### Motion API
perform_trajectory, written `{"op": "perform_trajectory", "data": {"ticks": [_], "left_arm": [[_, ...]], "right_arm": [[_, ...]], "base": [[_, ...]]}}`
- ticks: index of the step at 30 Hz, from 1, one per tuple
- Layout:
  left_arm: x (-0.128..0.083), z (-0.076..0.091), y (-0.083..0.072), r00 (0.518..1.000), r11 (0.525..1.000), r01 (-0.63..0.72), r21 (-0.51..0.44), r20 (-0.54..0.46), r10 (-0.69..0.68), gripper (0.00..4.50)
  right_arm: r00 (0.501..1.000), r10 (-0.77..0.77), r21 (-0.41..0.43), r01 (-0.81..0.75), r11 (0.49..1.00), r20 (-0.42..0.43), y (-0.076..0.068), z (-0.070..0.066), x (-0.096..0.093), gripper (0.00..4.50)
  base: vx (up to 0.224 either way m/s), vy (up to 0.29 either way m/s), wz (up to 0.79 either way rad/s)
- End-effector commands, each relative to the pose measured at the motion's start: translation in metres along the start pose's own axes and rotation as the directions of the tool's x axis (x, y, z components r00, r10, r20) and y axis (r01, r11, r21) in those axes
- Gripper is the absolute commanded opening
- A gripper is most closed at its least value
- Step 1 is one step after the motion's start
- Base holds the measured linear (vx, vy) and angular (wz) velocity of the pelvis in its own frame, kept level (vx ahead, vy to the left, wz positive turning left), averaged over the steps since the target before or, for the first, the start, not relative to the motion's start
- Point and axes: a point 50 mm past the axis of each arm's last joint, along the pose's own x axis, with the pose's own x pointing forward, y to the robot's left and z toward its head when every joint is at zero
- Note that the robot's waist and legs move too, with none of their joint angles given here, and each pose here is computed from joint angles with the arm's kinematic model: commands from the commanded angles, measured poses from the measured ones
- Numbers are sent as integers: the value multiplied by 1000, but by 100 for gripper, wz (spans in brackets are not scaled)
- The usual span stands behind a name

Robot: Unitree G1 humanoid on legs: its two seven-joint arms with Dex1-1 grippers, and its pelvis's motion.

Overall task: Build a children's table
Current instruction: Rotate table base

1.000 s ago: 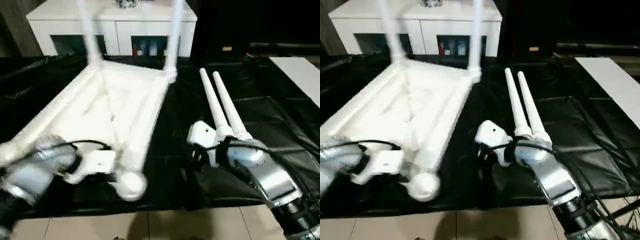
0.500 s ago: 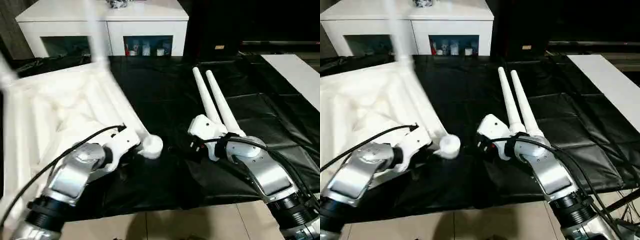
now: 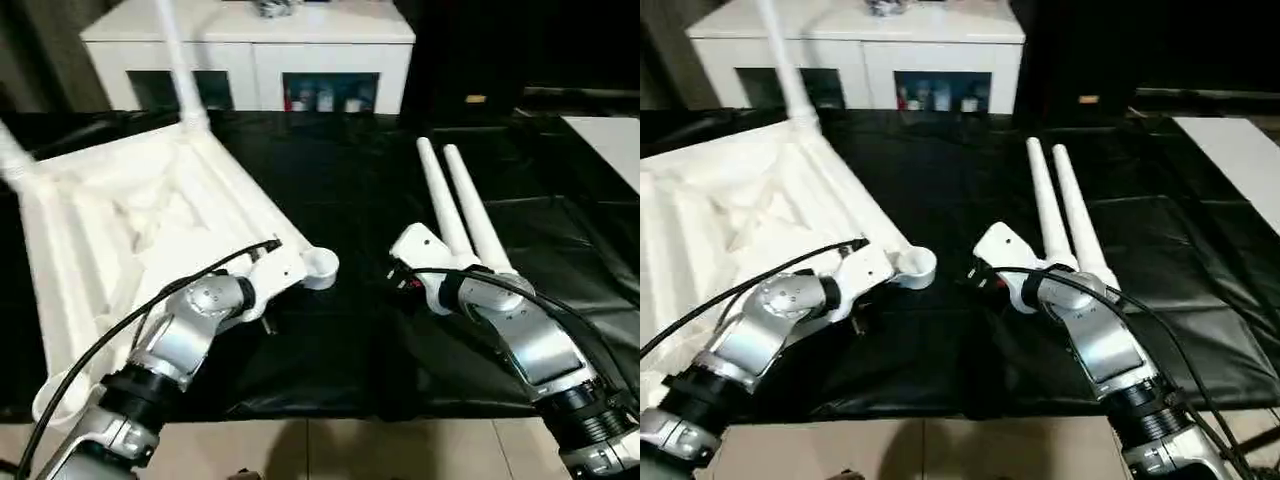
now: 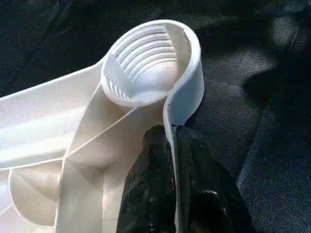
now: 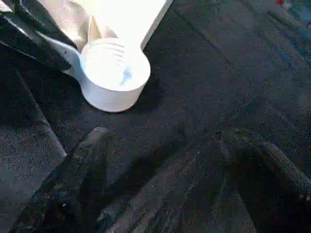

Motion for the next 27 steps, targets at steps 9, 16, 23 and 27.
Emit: {"op": "perform_trajectory", "data": {"ticks": [9,16,23,27], "left_arm": [[31,59,1,964,1000,-2,2,265,2,2],[30,58,3,961,991,46,-129,276,-9,63],[15,49,22,959,981,-45,-191,267,96,101],[-17,33,46,957,970,-142,-198,225,186,139]], "right_arm": [[977,-208,75,211,975,-47,-29,0,-5,381],[973,-224,93,228,969,-54,-31,0,-5,381],[957,-284,196,291,936,-65,-43,4,0,397],[908,-377,397,420,816,-186,-74,0,5,434]], "base": [[0,0,0],[0,0,0],[0,0,0],[0,0,0]]}}
